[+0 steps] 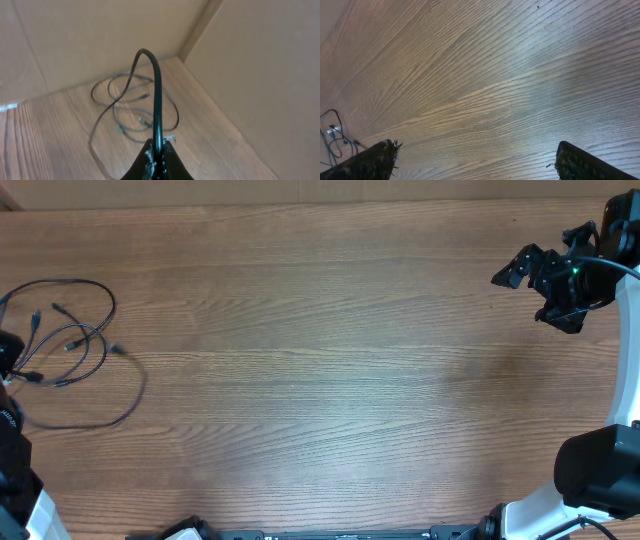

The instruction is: Untangle cables

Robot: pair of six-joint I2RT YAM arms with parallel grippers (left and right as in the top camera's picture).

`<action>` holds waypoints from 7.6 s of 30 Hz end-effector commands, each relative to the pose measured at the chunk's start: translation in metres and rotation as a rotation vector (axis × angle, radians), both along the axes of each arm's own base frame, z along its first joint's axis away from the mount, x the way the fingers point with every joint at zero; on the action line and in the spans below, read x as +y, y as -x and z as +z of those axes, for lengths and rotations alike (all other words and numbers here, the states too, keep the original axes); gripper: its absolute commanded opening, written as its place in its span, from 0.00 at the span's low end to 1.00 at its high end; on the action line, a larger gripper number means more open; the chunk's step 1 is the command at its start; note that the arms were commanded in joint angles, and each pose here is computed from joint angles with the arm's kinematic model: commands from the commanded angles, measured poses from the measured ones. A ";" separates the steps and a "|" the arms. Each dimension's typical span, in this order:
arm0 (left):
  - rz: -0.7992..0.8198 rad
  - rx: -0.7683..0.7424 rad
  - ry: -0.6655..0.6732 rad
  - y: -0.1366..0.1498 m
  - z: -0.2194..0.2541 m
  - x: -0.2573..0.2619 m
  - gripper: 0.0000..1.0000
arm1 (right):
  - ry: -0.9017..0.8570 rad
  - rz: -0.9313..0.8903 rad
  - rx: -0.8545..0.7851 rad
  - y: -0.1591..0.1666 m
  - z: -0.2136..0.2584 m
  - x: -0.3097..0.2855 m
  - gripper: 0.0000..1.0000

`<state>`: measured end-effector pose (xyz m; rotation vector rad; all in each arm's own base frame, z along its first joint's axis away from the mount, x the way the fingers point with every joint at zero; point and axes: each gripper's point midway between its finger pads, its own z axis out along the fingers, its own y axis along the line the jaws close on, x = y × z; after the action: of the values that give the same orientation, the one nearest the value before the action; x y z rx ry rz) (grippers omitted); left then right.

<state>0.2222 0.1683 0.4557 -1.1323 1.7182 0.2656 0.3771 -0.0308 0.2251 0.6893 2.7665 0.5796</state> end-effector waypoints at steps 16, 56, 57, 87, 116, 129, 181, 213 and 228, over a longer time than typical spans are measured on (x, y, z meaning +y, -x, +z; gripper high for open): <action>-0.318 0.499 0.047 -0.165 -0.152 0.000 0.38 | 0.010 0.022 0.015 0.002 -0.003 0.005 1.00; -0.881 0.192 0.090 -0.050 -0.045 -0.147 1.00 | 0.033 0.206 -0.054 0.022 0.030 0.063 0.86; -0.881 0.190 0.089 -0.048 -0.044 -0.148 1.00 | 0.038 0.213 -0.081 0.024 0.039 0.066 0.86; -0.862 0.339 0.218 -0.094 -0.095 -0.135 0.99 | 0.230 0.156 -0.687 0.176 0.211 0.066 1.00; -0.850 0.515 0.359 -0.140 -0.165 -0.124 1.00 | 0.299 -0.027 -1.563 0.164 0.133 0.057 1.00; -0.848 0.538 0.378 -0.145 -0.175 -0.123 0.99 | 0.308 -0.100 -1.555 0.151 0.048 0.051 1.00; -0.851 0.521 0.354 -0.140 -0.166 -0.125 1.00 | 0.297 -0.033 -1.262 0.132 -0.053 0.055 1.00; -0.946 -0.174 -0.283 -0.036 -0.189 -0.186 1.00 | 0.297 -0.033 -1.262 0.132 -0.053 0.055 1.00; -0.753 -0.520 -0.466 -0.025 -0.220 -0.163 1.00 | 0.297 -0.033 -1.262 0.132 -0.053 0.055 1.00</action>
<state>0.2482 -0.0044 0.2490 -0.1179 1.4061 -0.1531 0.2450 0.0232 0.1739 0.1586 1.5924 0.3606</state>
